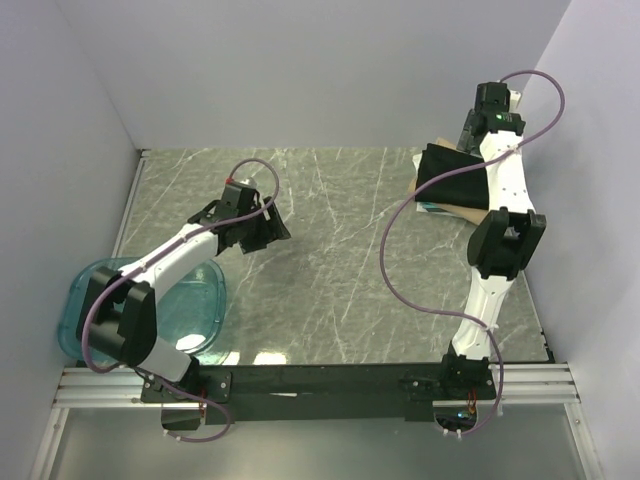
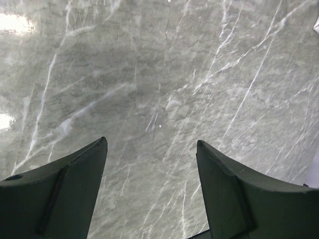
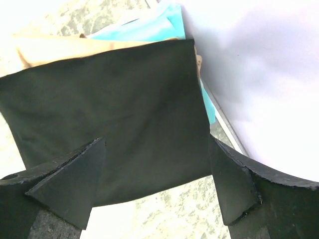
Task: Fold and stack the t-shirts
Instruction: Neatly place the folded tshirt to the corner, then reset both grippers
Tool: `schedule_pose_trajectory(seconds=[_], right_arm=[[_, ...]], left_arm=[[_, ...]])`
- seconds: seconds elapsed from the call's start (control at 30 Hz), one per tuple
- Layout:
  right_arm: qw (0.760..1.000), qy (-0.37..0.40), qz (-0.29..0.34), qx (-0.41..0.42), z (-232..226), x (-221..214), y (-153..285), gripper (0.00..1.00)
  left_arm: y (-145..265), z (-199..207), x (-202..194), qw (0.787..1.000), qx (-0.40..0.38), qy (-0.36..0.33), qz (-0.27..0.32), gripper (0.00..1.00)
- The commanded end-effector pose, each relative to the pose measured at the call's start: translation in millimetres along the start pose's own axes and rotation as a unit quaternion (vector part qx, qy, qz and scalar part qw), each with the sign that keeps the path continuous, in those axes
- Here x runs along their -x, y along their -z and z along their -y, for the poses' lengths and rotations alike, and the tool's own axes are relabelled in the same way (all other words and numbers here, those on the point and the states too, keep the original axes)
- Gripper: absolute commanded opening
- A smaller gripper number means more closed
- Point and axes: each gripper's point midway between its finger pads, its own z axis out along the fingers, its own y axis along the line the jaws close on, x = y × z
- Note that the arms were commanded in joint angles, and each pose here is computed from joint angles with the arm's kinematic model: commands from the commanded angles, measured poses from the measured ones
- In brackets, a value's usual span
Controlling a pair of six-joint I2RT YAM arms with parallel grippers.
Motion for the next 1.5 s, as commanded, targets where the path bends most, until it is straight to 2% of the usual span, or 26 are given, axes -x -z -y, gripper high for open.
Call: schedule_pose_trajectory(seconds=[0.0, 0.33, 0.53, 0.7, 0.73, 0.77, 0.9, 0.93, 1.07, 1.23, 1.47], right_arm=[[0.997, -0.048, 0.055, -0.018, 25, 34, 41, 0.90], [0.994, -0.059, 0.089, 0.009, 40, 24, 83, 0.93], [0.987, -0.067, 0.125, 0.081, 36, 14, 137, 0.93], [0.979, -0.058, 0.128, 0.146, 21, -26, 177, 0.93], [0.978, -0.051, 0.115, 0.169, 8, -45, 177, 0.93], [0.972, -0.051, 0.126, 0.194, 2, -50, 195, 0.93], [0.951, -0.037, 0.124, 0.281, -40, -100, 220, 0.92], [0.950, -0.030, 0.109, 0.292, -48, -121, 215, 0.92], [0.932, -0.012, 0.087, 0.352, -82, -169, 241, 0.91], [0.920, -0.036, 0.060, 0.386, -97, -201, 246, 0.91], [0.915, -0.026, 0.056, 0.400, -101, -205, 249, 0.91]], left_arm=[[18, 10, 17, 0.999, -0.008, -0.013, 0.041, 0.78], [44, 17, 28, 0.996, -0.020, -0.013, 0.084, 0.80], [66, 19, 37, 0.993, -0.024, -0.008, 0.120, 0.80], [88, 15, 49, 0.986, -0.016, -0.002, 0.165, 0.80], [91, 13, 49, 0.985, -0.013, -0.002, 0.170, 0.80], [93, 11, 49, 0.985, -0.010, 0.000, 0.174, 0.80], [110, 6, 54, 0.978, -0.009, 0.003, 0.208, 0.80], [112, 3, 56, 0.977, -0.002, 0.006, 0.214, 0.80], [120, -3, 56, 0.974, 0.007, 0.018, 0.226, 0.80], [130, -6, 54, 0.970, 0.000, 0.032, 0.242, 0.80], [145, -11, 55, 0.961, -0.006, 0.038, 0.273, 0.80]])
